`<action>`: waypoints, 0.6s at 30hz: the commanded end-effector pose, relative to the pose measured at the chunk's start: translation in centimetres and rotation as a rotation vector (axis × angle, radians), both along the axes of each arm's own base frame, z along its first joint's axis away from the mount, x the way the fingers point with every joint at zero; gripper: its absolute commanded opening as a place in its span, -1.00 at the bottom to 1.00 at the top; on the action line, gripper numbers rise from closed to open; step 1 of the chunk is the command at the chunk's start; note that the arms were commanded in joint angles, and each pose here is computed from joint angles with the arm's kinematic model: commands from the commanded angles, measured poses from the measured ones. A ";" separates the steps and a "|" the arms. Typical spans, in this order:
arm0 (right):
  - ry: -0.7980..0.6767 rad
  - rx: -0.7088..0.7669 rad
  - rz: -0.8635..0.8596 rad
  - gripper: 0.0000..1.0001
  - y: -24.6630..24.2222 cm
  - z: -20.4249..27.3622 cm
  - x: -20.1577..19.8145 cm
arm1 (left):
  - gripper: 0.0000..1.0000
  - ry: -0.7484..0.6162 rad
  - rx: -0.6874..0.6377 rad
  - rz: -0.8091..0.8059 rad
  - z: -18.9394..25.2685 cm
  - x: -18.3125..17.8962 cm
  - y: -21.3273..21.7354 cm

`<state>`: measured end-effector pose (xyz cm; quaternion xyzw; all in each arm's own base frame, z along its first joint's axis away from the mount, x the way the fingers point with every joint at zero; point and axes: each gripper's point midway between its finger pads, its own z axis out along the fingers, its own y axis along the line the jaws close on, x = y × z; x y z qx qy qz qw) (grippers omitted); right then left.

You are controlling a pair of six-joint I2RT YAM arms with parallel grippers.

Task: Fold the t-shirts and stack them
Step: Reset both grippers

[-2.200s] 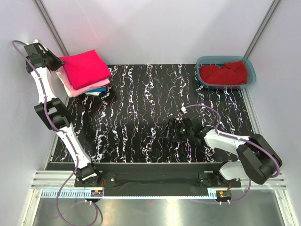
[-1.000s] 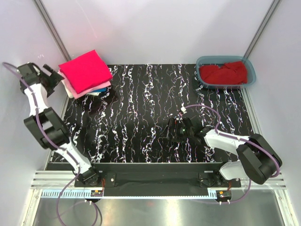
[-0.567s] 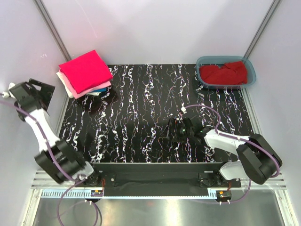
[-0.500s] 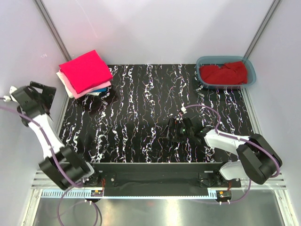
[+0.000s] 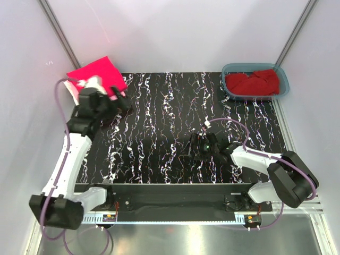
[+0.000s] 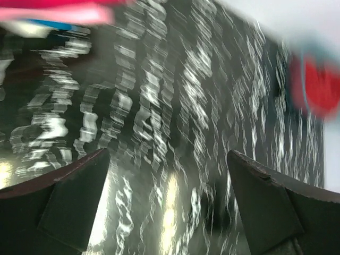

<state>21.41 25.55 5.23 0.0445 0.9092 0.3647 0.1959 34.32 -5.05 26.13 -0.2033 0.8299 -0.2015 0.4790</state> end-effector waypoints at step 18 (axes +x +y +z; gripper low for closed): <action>-0.009 0.004 -0.010 0.99 0.3 0.8 1.1 | 0.97 -0.008 0.348 -0.464 -3.3 -11.2 -6.7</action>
